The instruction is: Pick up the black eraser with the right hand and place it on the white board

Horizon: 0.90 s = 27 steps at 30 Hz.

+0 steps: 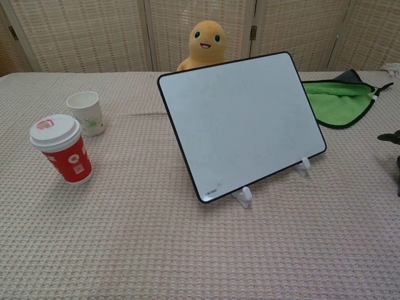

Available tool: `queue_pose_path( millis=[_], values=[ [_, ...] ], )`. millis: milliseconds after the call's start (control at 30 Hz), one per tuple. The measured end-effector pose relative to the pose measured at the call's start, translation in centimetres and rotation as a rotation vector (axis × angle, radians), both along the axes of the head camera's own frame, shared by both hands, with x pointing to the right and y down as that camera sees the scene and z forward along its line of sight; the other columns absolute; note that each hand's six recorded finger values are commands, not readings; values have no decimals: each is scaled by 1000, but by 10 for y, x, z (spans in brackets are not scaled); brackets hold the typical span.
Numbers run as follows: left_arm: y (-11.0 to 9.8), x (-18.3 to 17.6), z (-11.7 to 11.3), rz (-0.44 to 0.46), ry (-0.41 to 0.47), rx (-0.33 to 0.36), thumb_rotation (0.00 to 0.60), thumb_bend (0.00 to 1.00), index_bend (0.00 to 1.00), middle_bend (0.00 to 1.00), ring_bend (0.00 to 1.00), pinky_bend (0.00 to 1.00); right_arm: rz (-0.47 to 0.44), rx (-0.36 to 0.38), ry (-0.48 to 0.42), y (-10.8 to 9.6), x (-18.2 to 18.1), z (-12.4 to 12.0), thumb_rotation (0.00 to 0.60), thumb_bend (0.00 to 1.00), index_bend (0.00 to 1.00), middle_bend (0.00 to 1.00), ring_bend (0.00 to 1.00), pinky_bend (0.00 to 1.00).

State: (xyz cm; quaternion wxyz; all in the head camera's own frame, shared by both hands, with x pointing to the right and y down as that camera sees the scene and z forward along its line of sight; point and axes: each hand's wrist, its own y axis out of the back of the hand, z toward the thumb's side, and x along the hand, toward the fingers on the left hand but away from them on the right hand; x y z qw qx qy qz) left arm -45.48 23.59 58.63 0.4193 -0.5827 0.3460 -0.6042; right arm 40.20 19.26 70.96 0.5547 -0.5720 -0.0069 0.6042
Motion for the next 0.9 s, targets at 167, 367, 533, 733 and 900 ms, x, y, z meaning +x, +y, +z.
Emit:
queue_pose_path(
  millis=[167, 367, 533, 733, 900],
  values=[
    [0, 0, 0, 0, 1, -1, 600, 145, 0, 0, 0, 0, -9, 16, -2, 0, -2, -1, 600, 325, 493, 2, 49, 0],
    [0, 0, -1, 1, 2, 4, 600, 145, 0, 0, 0, 0, -2, 70, -46, -6, -4, -12, 600, 325, 546, 31, 66, 0],
    [-1, 0, -1, 3, 5, 6, 600, 145, 0, 0, 0, 0, 34, 174, -172, -17, -17, -32, 600, 325, 556, 65, 49, 0],
    [-2, 2, -1, 13, 16, 1, 600, 149, 0, 0, 0, 0, 84, 348, -403, -27, -61, -47, 600, 325, 556, 64, 22, 0],
    [-2, 4, -4, 23, 34, 8, 600, 148, 0, 0, 0, 0, 60, 457, -507, -29, -107, -40, 600, 325, 555, 57, 6, 0]
  ],
)
